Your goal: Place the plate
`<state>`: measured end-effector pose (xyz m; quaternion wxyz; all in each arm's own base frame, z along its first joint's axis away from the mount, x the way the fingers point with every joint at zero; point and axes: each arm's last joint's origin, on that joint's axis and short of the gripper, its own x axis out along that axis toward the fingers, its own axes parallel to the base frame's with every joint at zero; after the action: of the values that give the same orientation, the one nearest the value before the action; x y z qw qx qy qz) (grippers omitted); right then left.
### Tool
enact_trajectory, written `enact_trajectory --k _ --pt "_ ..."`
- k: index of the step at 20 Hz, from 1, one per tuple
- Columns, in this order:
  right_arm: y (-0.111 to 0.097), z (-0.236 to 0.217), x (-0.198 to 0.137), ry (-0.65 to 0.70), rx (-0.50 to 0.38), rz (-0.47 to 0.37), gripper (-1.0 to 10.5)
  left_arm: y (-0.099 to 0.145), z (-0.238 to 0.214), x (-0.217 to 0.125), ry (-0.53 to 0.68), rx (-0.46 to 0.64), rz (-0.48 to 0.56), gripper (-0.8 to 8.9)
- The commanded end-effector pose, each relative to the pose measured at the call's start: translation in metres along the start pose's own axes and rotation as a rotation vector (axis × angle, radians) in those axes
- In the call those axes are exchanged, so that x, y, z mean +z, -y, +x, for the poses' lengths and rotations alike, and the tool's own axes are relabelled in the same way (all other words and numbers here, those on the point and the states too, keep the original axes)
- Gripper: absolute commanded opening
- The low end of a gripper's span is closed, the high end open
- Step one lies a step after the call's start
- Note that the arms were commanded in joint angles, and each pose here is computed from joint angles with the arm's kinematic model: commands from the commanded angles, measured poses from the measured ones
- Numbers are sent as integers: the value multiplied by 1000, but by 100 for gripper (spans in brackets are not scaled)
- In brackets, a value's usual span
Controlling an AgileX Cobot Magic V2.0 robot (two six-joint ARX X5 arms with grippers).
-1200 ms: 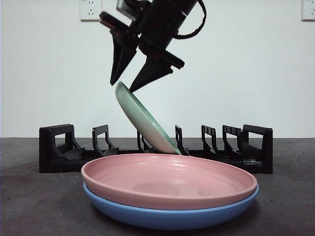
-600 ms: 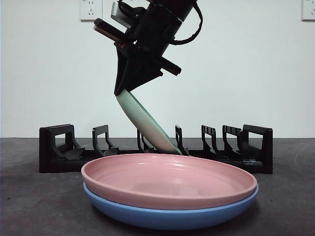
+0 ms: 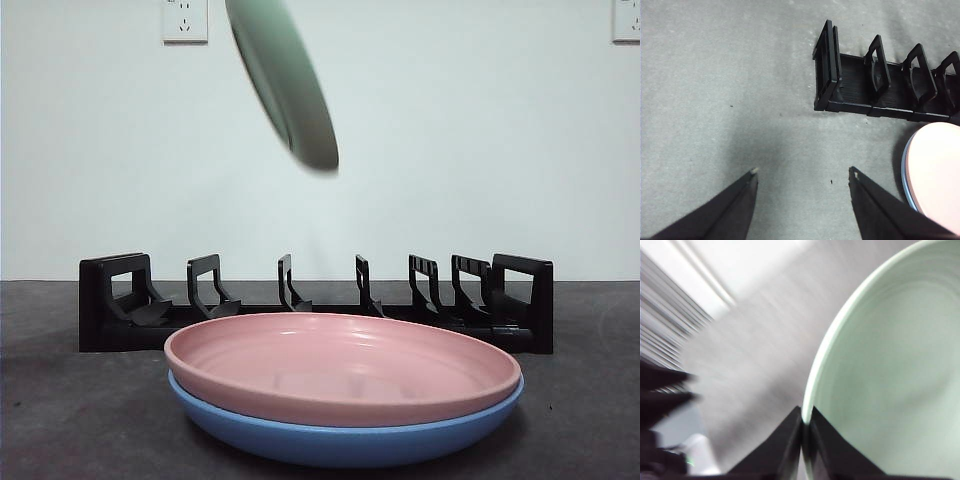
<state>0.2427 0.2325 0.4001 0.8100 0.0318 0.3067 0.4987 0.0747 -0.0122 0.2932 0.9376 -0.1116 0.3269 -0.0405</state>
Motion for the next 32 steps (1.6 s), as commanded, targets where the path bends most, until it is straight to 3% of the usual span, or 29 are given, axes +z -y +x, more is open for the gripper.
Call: enact_trajectory --k 1,3,6,11,14,17,21,27,32 --pt "-25 -13 7 109 71 -113 11 1 -3 4 20 -8 -3 290" --pt "-45 -24 -2 230 131 -189 11 1 -3 4 18 -7 -3 290" --pt "-60 -29 -53 371 132 -245 11 1 -3 3 17 -7 -3 290" --pt "-58 -34 -149 410 116 -249 11 1 -3 3 17 -7 -3 290" --pt "-54 -37 -195 385 9 -287 11 1 -3 4 18 -7 -3 290" --pt "-55 -38 -220 211 -72 -440 11 1 -3 3 17 -7 -3 290" --pt "-58 -39 -241 -49 -69 -639 12 1 -3 3 17 -7 -3 290" --pt "-72 -48 -213 -260 -80 -698 12 1 -3 3 17 -7 -4 290" --pt "-80 -16 -202 -484 -55 -749 13 1 -3 3 17 -7 -3 290"
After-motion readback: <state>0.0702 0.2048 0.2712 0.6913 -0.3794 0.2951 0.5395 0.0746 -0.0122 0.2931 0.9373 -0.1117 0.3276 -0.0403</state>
